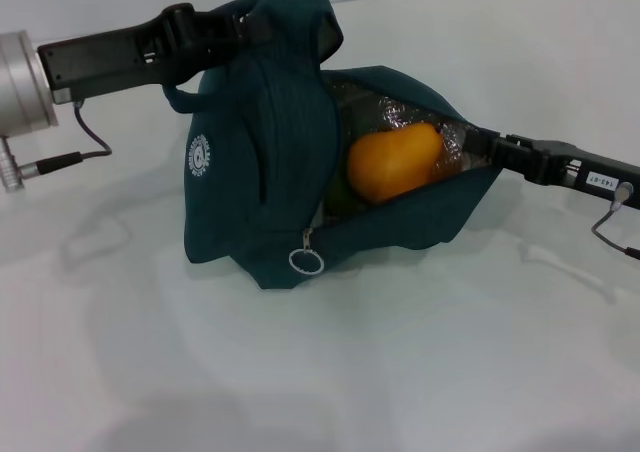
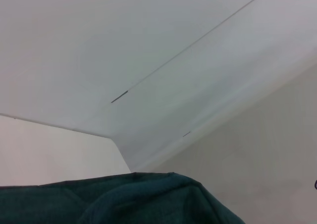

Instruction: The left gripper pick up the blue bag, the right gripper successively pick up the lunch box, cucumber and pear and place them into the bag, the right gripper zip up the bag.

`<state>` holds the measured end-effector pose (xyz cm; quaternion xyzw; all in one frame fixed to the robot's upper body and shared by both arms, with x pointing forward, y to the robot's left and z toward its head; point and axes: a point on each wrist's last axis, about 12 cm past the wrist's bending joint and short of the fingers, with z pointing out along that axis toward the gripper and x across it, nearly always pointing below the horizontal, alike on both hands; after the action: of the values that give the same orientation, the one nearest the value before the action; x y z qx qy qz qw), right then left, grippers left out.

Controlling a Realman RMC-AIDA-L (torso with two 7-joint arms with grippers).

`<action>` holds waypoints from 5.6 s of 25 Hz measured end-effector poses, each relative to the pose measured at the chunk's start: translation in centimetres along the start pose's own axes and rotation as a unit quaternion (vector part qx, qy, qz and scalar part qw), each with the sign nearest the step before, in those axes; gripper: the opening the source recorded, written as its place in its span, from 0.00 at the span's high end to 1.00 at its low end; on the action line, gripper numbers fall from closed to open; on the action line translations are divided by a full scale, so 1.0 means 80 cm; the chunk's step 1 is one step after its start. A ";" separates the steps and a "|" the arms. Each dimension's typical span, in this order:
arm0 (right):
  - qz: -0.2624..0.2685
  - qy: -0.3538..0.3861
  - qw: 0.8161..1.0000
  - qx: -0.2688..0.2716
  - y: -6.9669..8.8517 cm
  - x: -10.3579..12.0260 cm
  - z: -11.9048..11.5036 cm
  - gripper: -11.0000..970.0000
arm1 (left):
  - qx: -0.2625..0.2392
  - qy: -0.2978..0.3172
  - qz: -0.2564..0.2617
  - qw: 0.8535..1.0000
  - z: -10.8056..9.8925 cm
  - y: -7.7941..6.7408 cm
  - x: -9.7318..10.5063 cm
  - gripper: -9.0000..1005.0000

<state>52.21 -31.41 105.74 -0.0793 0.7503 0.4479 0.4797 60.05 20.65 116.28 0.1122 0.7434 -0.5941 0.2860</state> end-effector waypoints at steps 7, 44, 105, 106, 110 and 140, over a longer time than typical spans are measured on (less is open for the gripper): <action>0.000 -0.017 0.999 -0.039 0.011 -0.006 -0.005 0.77 | 0.008 0.015 0.001 1.000 0.001 -0.001 0.007 0.92; -0.031 0.007 0.984 -0.178 0.042 -0.096 0.013 0.97 | 0.032 -0.004 -0.028 0.999 0.011 0.041 0.087 0.92; -0.086 0.219 0.936 -0.261 0.052 -0.021 -0.044 0.28 | -0.005 -0.058 -0.035 0.998 -0.022 0.059 0.097 0.92; -0.087 0.225 0.936 -0.255 0.051 -0.019 -0.040 0.28 | -0.005 -0.059 -0.035 0.998 -0.022 0.059 0.097 0.92; -0.097 0.246 0.933 -0.245 0.051 -0.007 -0.017 0.28 | -0.006 -0.061 -0.035 0.998 -0.021 0.059 0.096 0.92; -0.065 0.330 0.908 -0.248 0.063 0.022 0.023 0.28 | -0.012 -0.066 -0.042 0.997 -0.024 0.062 0.101 0.92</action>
<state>49.67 -26.53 107.12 -0.3878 0.7237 0.5356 0.1975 55.45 22.36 107.95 0.0378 0.7336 -0.6031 0.3108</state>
